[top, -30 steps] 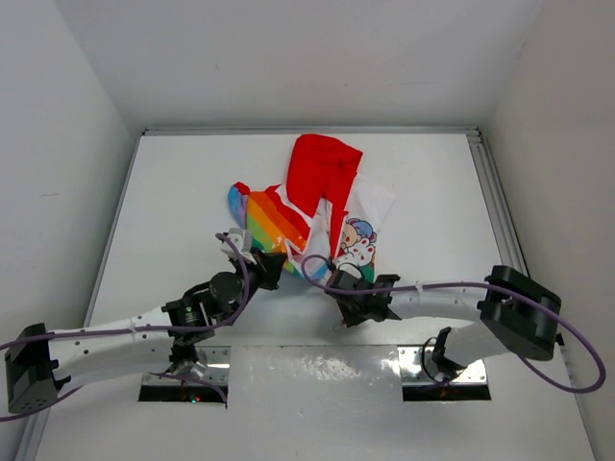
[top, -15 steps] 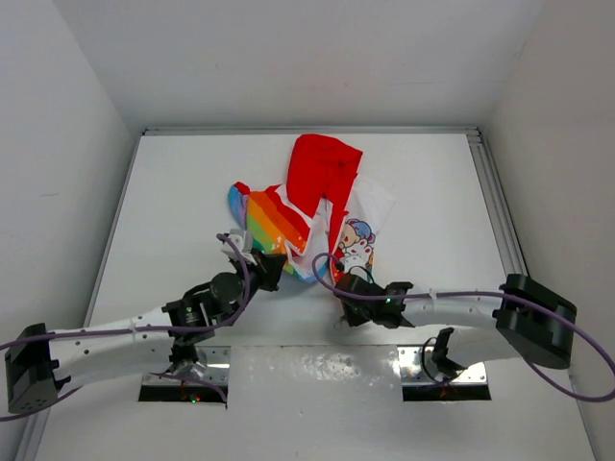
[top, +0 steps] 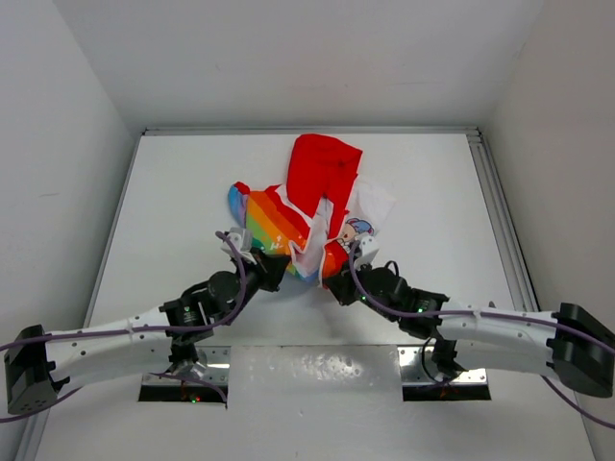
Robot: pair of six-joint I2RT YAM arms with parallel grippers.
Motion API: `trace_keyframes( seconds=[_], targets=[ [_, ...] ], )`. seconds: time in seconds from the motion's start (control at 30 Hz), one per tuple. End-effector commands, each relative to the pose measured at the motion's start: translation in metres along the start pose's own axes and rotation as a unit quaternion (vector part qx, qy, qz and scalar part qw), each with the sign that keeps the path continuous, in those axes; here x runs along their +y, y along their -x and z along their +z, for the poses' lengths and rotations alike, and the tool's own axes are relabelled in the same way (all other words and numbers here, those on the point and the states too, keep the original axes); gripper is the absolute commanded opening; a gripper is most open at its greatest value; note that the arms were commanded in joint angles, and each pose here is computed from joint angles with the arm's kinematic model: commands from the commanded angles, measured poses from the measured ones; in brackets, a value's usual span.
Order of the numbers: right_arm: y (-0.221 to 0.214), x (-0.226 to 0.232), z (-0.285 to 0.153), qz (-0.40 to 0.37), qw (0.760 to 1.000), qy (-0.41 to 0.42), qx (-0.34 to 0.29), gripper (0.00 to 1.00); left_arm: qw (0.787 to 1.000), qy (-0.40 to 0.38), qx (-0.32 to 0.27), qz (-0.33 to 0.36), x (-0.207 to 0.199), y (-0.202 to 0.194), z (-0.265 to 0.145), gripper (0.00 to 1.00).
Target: Zip up the jacket
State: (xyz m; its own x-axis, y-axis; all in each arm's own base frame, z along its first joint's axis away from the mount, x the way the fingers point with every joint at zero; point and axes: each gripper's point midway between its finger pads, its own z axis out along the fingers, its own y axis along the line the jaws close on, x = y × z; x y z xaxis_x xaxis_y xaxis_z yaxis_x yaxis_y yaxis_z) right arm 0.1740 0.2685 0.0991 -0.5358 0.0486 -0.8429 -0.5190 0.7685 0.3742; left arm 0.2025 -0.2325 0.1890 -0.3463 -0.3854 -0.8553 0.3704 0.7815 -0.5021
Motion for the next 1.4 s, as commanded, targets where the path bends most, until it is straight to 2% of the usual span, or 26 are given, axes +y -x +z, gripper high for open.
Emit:
trace_keyframes(
  seconds=[0.0,0.1,0.27,0.3,0.43,0.73,1.07,1.37],
  targets=[
    [0.059,0.024,-0.006,0.002,0.991,0.047,-0.122,0.0,0.999,-0.024,-0.028,-0.036,-0.019,0.025,0.001,0.0],
    [0.074,0.033,-0.016,0.01,0.983,0.082,-0.163,0.0,0.998,-0.033,-0.025,-0.036,-0.025,0.029,0.001,0.0],
    [0.079,0.039,-0.025,0.008,0.978,0.108,-0.181,0.0,0.997,-0.056,-0.021,-0.047,-0.038,0.033,0.0,0.0],
    [0.088,0.043,-0.029,0.016,0.973,0.118,-0.199,0.0,0.997,-0.064,-0.017,-0.049,-0.041,0.032,-0.001,0.0],
    [0.095,0.052,-0.032,0.023,0.966,0.141,-0.214,0.0,0.994,-0.077,-0.022,-0.071,-0.047,0.036,-0.001,0.0],
    [0.112,0.081,-0.041,0.027,0.954,0.201,-0.222,0.0,0.992,-0.097,-0.032,-0.073,-0.058,0.05,0.0,0.0],
    [0.114,0.078,-0.044,0.033,0.953,0.198,-0.229,0.0,0.987,-0.135,-0.026,-0.081,-0.064,0.042,-0.007,0.0],
    [0.116,0.074,-0.044,0.027,0.954,0.186,-0.232,0.0,0.988,-0.126,-0.024,-0.086,-0.058,0.04,-0.01,0.0]
  ],
)
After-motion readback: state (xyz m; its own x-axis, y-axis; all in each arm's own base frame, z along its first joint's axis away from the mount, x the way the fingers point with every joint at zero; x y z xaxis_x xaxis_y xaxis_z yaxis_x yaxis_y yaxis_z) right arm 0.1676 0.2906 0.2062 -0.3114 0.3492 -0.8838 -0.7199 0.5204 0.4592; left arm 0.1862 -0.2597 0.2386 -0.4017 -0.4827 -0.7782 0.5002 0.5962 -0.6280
